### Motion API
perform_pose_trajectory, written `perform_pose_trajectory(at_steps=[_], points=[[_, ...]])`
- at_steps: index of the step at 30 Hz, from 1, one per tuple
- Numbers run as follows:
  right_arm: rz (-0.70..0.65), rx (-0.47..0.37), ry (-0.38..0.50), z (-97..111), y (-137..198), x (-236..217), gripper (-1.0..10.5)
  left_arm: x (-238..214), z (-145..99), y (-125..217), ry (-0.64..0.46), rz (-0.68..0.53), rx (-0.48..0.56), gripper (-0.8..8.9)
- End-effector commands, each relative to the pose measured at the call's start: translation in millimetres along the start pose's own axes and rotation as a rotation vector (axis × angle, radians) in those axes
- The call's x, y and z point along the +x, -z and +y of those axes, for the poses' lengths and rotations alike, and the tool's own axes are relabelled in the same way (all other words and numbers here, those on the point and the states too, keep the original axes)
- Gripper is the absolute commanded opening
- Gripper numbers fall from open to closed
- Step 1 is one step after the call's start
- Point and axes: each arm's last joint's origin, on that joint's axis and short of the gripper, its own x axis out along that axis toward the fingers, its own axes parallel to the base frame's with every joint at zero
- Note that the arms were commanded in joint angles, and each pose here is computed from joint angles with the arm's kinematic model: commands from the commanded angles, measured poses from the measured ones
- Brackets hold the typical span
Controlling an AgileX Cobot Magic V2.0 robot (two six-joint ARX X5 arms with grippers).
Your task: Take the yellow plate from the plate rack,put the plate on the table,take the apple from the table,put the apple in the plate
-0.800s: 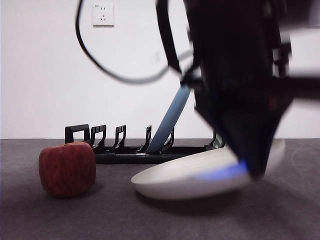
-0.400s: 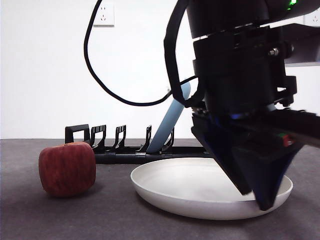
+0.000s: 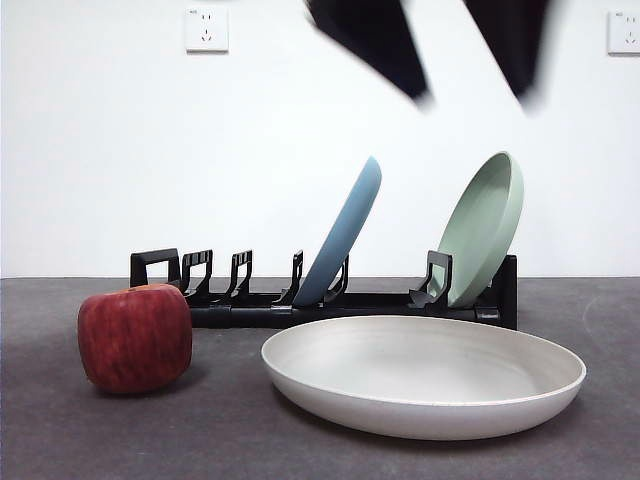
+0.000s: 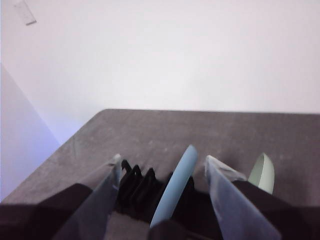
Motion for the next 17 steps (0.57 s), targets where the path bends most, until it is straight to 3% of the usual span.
perform_pose_trajectory(at_steps=[1, 4, 10, 17], points=[[-0.020, -0.026, -0.027, 5, -3, 1, 3.5, -32, 37, -1, -0.095, -0.062, -0.086, 4.08], [-0.007, -0.031, -0.070, 11, -3, 6, 4.2, -63, 74, 3, -0.201, -0.109, -0.168, 4.08], [0.056, -0.062, -0.218, 35, -4, 36, 4.2, -120, 140, 33, -0.440, -0.112, -0.338, 4.07], [0.188, -0.175, -0.350, 90, 12, 95, 4.2, -186, 173, 75, -0.698, -0.102, -0.496, 4.07]])
